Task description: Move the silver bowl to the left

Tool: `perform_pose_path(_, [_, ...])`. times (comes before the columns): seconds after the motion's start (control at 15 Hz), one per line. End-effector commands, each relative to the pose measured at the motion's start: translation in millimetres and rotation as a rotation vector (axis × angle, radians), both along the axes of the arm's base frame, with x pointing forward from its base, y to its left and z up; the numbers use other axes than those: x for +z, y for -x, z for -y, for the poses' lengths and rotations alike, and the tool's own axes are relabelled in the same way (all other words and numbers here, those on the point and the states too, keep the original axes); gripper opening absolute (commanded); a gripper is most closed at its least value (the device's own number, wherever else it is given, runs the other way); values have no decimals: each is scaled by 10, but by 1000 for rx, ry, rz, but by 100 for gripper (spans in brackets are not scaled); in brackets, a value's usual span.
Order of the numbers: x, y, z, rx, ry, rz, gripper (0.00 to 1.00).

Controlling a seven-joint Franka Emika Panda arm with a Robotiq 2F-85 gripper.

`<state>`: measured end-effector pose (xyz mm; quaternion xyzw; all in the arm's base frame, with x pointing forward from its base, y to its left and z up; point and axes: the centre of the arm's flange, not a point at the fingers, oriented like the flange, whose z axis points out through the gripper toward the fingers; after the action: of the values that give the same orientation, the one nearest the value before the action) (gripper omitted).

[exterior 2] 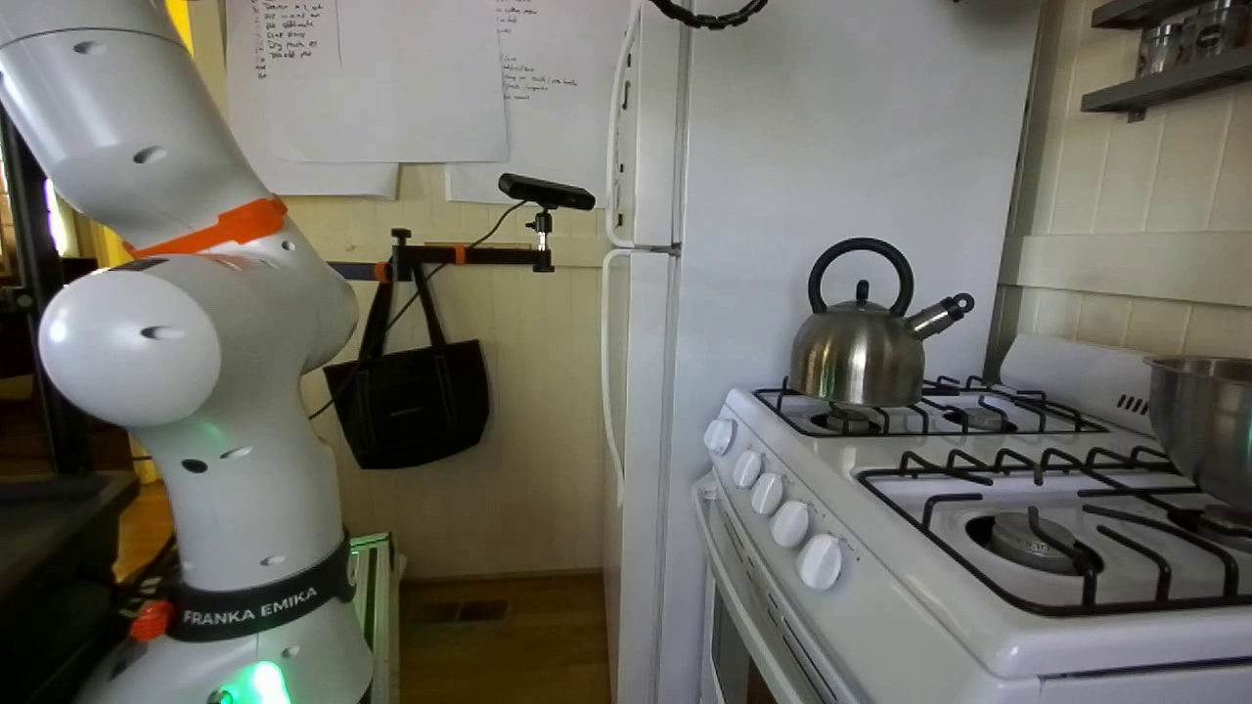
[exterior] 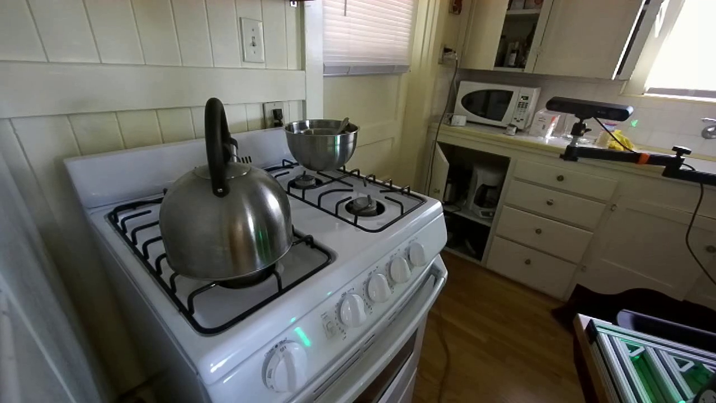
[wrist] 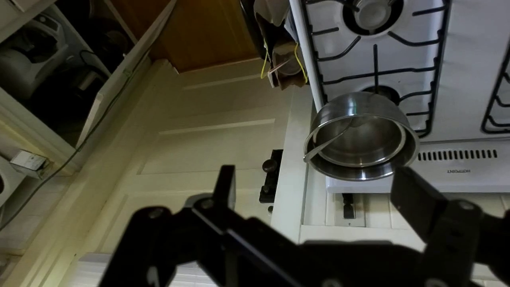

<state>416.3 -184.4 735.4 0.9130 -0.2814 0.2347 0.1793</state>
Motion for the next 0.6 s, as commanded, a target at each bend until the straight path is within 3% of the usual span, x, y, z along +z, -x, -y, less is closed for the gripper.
perform_pose_path(0.0, [272, -253, -18, 44, 12, 80, 100])
perform_pose_path(0.27, [755, -601, -168, 145, 87, 192, 100])
perform_pose_path(0.53, [1077, -929, -275, 192, 121, 254, 100])
